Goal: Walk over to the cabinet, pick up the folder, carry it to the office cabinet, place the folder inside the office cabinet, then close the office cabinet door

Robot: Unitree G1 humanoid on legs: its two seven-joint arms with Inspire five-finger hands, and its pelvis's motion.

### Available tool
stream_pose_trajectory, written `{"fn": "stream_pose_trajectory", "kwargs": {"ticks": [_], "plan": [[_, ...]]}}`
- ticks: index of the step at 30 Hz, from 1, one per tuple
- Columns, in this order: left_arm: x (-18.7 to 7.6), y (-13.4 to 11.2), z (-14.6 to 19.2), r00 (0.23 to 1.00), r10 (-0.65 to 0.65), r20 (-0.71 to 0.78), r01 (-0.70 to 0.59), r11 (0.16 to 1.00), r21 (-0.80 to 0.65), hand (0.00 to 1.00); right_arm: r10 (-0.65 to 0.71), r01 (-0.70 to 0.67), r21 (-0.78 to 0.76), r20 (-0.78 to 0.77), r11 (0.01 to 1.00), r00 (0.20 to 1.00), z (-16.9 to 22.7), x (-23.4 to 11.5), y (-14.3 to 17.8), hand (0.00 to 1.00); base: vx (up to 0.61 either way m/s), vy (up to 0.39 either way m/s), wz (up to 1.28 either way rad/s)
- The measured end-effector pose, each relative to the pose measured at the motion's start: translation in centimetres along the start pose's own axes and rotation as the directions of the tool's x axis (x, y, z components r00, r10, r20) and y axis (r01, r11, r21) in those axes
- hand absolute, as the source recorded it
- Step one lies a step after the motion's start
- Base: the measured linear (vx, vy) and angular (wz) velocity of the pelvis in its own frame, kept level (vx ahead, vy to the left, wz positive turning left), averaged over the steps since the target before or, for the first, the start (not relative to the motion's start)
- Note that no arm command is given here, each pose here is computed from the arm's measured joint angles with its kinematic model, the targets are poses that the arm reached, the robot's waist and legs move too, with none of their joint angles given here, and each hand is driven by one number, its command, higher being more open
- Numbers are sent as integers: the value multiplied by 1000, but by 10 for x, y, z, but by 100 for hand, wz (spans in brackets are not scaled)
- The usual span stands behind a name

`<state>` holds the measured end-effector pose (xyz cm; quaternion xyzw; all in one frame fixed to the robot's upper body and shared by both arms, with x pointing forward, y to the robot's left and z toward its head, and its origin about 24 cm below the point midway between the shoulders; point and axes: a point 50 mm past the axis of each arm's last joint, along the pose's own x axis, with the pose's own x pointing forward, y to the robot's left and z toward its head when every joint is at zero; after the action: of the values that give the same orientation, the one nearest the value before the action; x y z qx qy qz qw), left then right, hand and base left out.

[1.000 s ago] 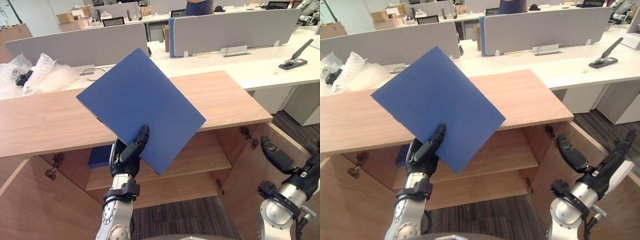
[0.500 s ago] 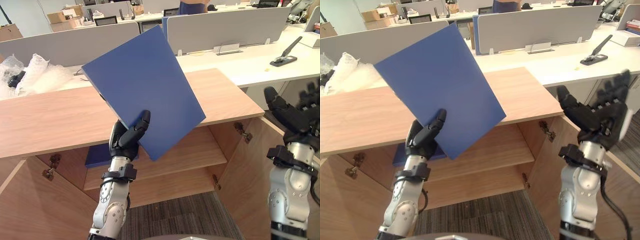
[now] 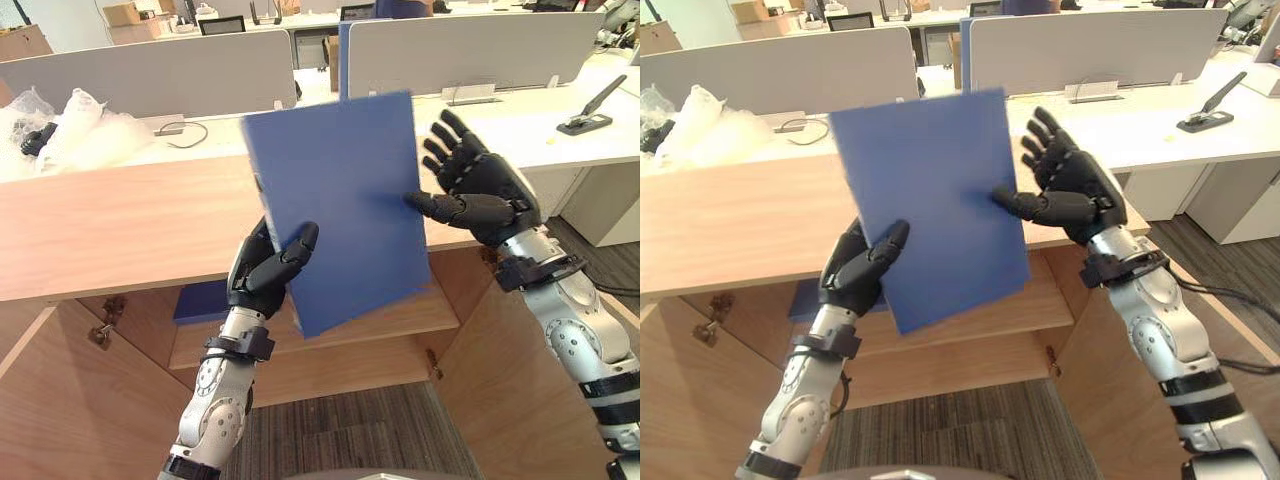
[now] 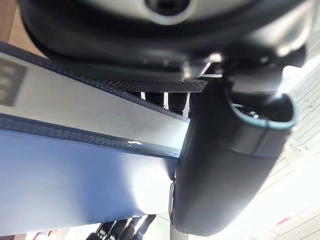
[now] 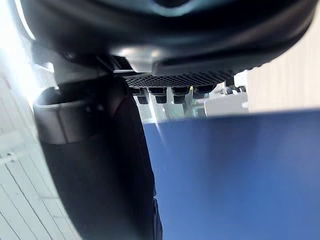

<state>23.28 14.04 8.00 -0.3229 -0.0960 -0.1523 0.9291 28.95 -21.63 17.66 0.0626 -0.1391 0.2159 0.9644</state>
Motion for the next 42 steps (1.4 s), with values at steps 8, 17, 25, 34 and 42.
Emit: {"fn": "stream_pose_trajectory", "kwargs": {"ticks": [8,17,25,34,42], "plan": [[0,-4,-5,999,-32,-39,31,999,-21,0,54,-54,6,-119,999,991,4,6,-7,100,0,0,0],[2,-13,-11,996,-71,-62,69,997,-41,0,38,-39,0,-171,999,985,-2,11,-12,100,0,0,0],[6,-19,-14,994,-87,-71,84,995,-48,0,10,-10,-1,-201,1000,979,-8,10,-15,100,0,0,0],[6,-24,-19,990,-106,-87,101,993,-58,0,-16,17,3,-214,1000,977,-11,9,-17,100,-4,2,0],[6,-29,-23,987,-121,-101,112,989,-95,0,-33,36,10,-249,999,968,-20,7,-20,100,0,0,0]]}}
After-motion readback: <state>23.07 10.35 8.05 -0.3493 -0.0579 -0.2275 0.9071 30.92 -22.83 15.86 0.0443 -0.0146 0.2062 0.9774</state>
